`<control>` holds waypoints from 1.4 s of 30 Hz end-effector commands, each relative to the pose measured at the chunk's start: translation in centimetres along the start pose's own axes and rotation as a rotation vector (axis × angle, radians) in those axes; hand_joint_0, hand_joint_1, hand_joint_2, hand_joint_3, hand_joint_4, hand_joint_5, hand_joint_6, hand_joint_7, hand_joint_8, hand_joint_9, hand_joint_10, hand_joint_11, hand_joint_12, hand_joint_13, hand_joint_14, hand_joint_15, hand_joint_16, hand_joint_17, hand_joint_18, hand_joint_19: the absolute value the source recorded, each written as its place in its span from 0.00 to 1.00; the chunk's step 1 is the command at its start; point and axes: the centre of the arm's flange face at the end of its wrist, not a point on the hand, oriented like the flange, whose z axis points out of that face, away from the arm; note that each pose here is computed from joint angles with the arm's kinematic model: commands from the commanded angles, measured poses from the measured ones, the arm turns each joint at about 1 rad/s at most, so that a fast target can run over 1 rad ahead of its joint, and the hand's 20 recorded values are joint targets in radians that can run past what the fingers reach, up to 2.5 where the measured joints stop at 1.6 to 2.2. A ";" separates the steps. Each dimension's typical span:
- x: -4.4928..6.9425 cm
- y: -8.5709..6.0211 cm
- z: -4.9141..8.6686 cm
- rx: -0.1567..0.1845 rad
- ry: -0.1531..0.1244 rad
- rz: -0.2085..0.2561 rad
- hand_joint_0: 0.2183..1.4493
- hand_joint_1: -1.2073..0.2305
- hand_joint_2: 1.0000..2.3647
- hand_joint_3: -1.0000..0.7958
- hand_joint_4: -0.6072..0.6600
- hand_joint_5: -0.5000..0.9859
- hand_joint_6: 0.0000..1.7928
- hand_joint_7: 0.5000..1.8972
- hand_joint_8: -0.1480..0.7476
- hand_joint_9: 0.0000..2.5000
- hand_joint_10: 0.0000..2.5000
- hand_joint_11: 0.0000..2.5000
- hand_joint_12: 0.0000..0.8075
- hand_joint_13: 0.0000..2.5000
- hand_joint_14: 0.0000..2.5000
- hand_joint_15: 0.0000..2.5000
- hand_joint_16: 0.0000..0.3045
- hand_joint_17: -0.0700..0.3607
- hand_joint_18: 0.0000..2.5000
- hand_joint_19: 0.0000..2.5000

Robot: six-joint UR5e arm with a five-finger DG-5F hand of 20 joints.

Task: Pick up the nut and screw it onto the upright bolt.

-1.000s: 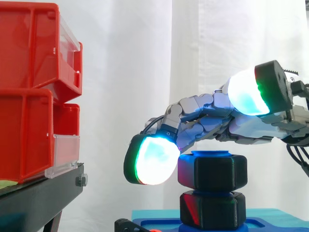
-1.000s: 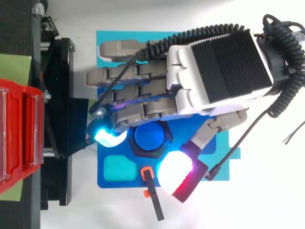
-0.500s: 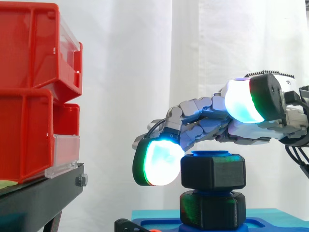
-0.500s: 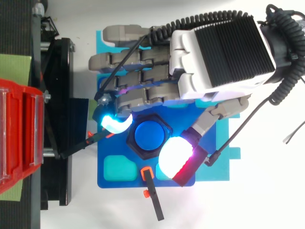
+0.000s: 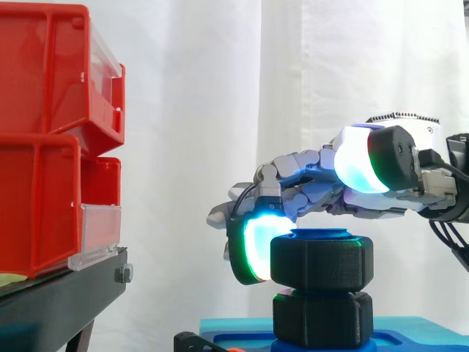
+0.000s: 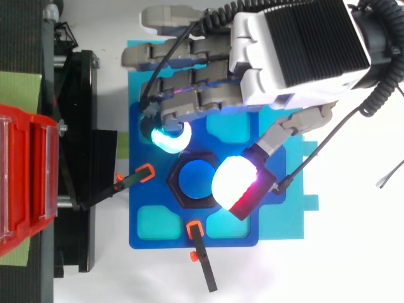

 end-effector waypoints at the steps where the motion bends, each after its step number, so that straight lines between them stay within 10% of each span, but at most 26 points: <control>1: -0.1 -0.3 -0.2 0.005 -0.002 -0.001 0.23 0.74 0.00 0.28 0.62 0.34 0.28 0.61 0.43 0.26 0.00 0.00 0.34 0.09 0.00 0.00 0.10 0.33 0.00 0.00; 10: -0.3 -0.8 -0.5 0.004 0.001 -0.005 0.23 0.74 0.00 0.28 0.59 0.36 0.28 0.68 0.41 0.32 0.00 0.00 0.31 0.13 0.00 0.00 0.09 0.30 0.00 0.00; 23: -0.8 -0.4 0.2 -0.023 -0.047 -0.020 0.21 0.76 0.00 0.28 0.65 0.25 0.28 0.14 0.39 0.22 0.00 0.00 0.36 0.08 0.00 0.00 0.12 0.35 0.00 0.00; 42: 0.4 2.3 1.5 -0.067 -0.029 0.002 0.20 0.77 0.00 0.28 0.64 0.24 0.28 0.12 0.39 0.19 0.00 0.00 0.37 0.06 0.00 0.00 0.13 0.37 0.00 0.00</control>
